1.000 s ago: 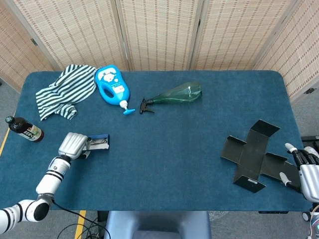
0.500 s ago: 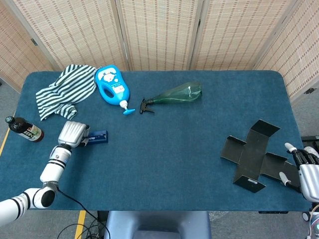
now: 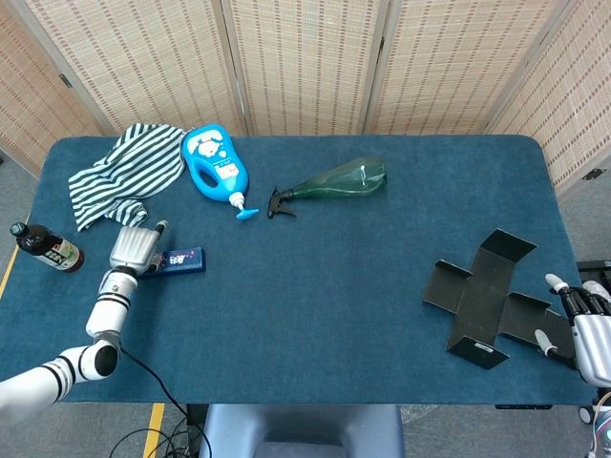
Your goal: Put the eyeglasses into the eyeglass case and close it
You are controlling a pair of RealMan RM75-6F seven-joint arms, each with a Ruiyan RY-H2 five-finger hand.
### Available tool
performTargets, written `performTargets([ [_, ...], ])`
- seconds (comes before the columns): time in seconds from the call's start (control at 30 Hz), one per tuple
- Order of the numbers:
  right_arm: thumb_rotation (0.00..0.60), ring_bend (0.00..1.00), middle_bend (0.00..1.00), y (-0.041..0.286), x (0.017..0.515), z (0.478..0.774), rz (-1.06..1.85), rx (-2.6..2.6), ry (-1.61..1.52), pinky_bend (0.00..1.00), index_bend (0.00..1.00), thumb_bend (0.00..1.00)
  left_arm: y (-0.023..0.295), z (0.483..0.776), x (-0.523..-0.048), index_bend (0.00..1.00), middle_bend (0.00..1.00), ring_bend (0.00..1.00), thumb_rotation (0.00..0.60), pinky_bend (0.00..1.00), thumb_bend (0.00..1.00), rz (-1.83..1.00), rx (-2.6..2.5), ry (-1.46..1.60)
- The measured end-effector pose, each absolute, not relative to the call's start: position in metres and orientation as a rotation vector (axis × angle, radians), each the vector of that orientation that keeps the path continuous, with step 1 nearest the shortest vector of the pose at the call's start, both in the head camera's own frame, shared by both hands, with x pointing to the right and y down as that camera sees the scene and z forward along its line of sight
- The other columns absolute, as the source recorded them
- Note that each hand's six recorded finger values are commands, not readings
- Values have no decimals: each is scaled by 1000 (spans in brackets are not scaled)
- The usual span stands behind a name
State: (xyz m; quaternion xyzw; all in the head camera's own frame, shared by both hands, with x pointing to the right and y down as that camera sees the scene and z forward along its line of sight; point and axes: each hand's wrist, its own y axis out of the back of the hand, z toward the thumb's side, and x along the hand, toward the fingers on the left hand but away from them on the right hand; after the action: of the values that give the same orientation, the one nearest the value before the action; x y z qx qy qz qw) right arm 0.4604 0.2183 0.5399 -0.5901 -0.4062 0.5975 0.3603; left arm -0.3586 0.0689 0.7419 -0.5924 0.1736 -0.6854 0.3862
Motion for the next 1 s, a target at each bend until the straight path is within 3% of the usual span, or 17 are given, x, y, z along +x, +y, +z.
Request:
performTargets([
  [0.47,600,238,270,218,461,543,1545,-1526,-1046,223,100,282,89,715,-340,161,916,904,600,1000,443,-1752,-1753,417],
  [0.63,600,238,270,219,463,540,1545,-1518,-1054,223,100,282,93,728,-336,189,916,904,600,1000,443,-1770,-1767,404],
  [0.83,600,238,270,221,465,541,1553,-1518,-1060,223,99,281,97,745,-329,339,920,909,600,1000,443,-1769,-1761,397],
  [0.9,600,238,270,221,466,541,1552,-1518,-1060,224,100,282,96,746,-326,474,930,919,600,1000,443,-1752,-1752,399],
  [1.0,600,238,270,221,465,541,1551,-1518,-1059,229,100,282,97,744,-321,537,935,924,600,1000,443,-1713,-1745,408],
])
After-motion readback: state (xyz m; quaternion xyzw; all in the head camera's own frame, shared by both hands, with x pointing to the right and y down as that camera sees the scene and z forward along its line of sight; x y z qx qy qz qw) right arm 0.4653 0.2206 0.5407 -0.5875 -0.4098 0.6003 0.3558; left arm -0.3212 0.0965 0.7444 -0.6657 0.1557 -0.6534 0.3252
